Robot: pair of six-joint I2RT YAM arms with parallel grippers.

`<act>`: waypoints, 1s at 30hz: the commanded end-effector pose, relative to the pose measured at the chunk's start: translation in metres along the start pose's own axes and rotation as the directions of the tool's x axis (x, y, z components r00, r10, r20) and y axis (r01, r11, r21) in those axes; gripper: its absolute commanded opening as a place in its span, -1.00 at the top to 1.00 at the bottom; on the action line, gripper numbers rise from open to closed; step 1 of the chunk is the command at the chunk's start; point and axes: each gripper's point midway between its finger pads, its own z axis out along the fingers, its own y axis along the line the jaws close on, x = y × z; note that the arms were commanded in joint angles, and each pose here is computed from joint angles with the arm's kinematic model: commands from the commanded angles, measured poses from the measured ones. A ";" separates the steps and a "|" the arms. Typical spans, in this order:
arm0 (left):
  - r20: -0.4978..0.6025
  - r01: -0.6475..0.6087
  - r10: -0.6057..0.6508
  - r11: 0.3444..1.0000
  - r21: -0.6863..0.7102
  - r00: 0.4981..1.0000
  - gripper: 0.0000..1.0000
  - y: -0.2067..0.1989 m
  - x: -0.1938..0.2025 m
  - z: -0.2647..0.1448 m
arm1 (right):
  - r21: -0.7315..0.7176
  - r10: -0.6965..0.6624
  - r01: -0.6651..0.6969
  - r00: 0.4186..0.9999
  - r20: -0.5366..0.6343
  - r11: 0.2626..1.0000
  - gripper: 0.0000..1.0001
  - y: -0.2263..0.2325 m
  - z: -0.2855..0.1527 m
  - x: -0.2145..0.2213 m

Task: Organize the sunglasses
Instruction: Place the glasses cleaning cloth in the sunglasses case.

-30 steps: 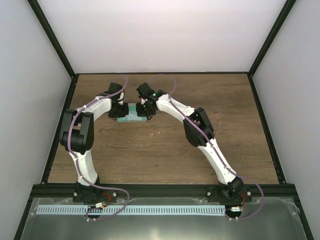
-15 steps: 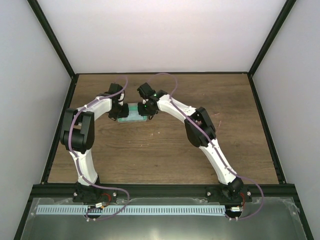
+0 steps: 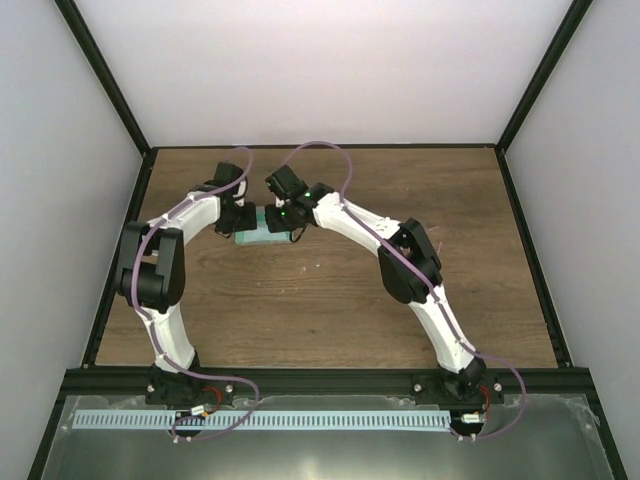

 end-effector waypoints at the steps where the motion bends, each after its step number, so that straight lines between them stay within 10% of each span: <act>1: 0.066 0.006 -0.008 0.999 0.034 0.998 0.00 -0.007 -0.017 -0.024 | -0.078 0.011 -0.013 0.999 -0.032 0.997 0.93 0.013 0.016 0.009; 19: -0.045 0.048 -0.040 0.975 0.215 0.998 0.00 -0.038 -0.002 0.014 | 0.082 0.053 -0.049 0.997 -0.052 0.995 0.99 -0.044 0.064 0.025; 30: -0.036 0.033 -0.031 0.998 0.059 0.999 -0.06 -0.009 0.000 0.034 | 0.098 0.047 -0.040 0.996 -0.072 0.994 0.99 -0.050 0.064 0.032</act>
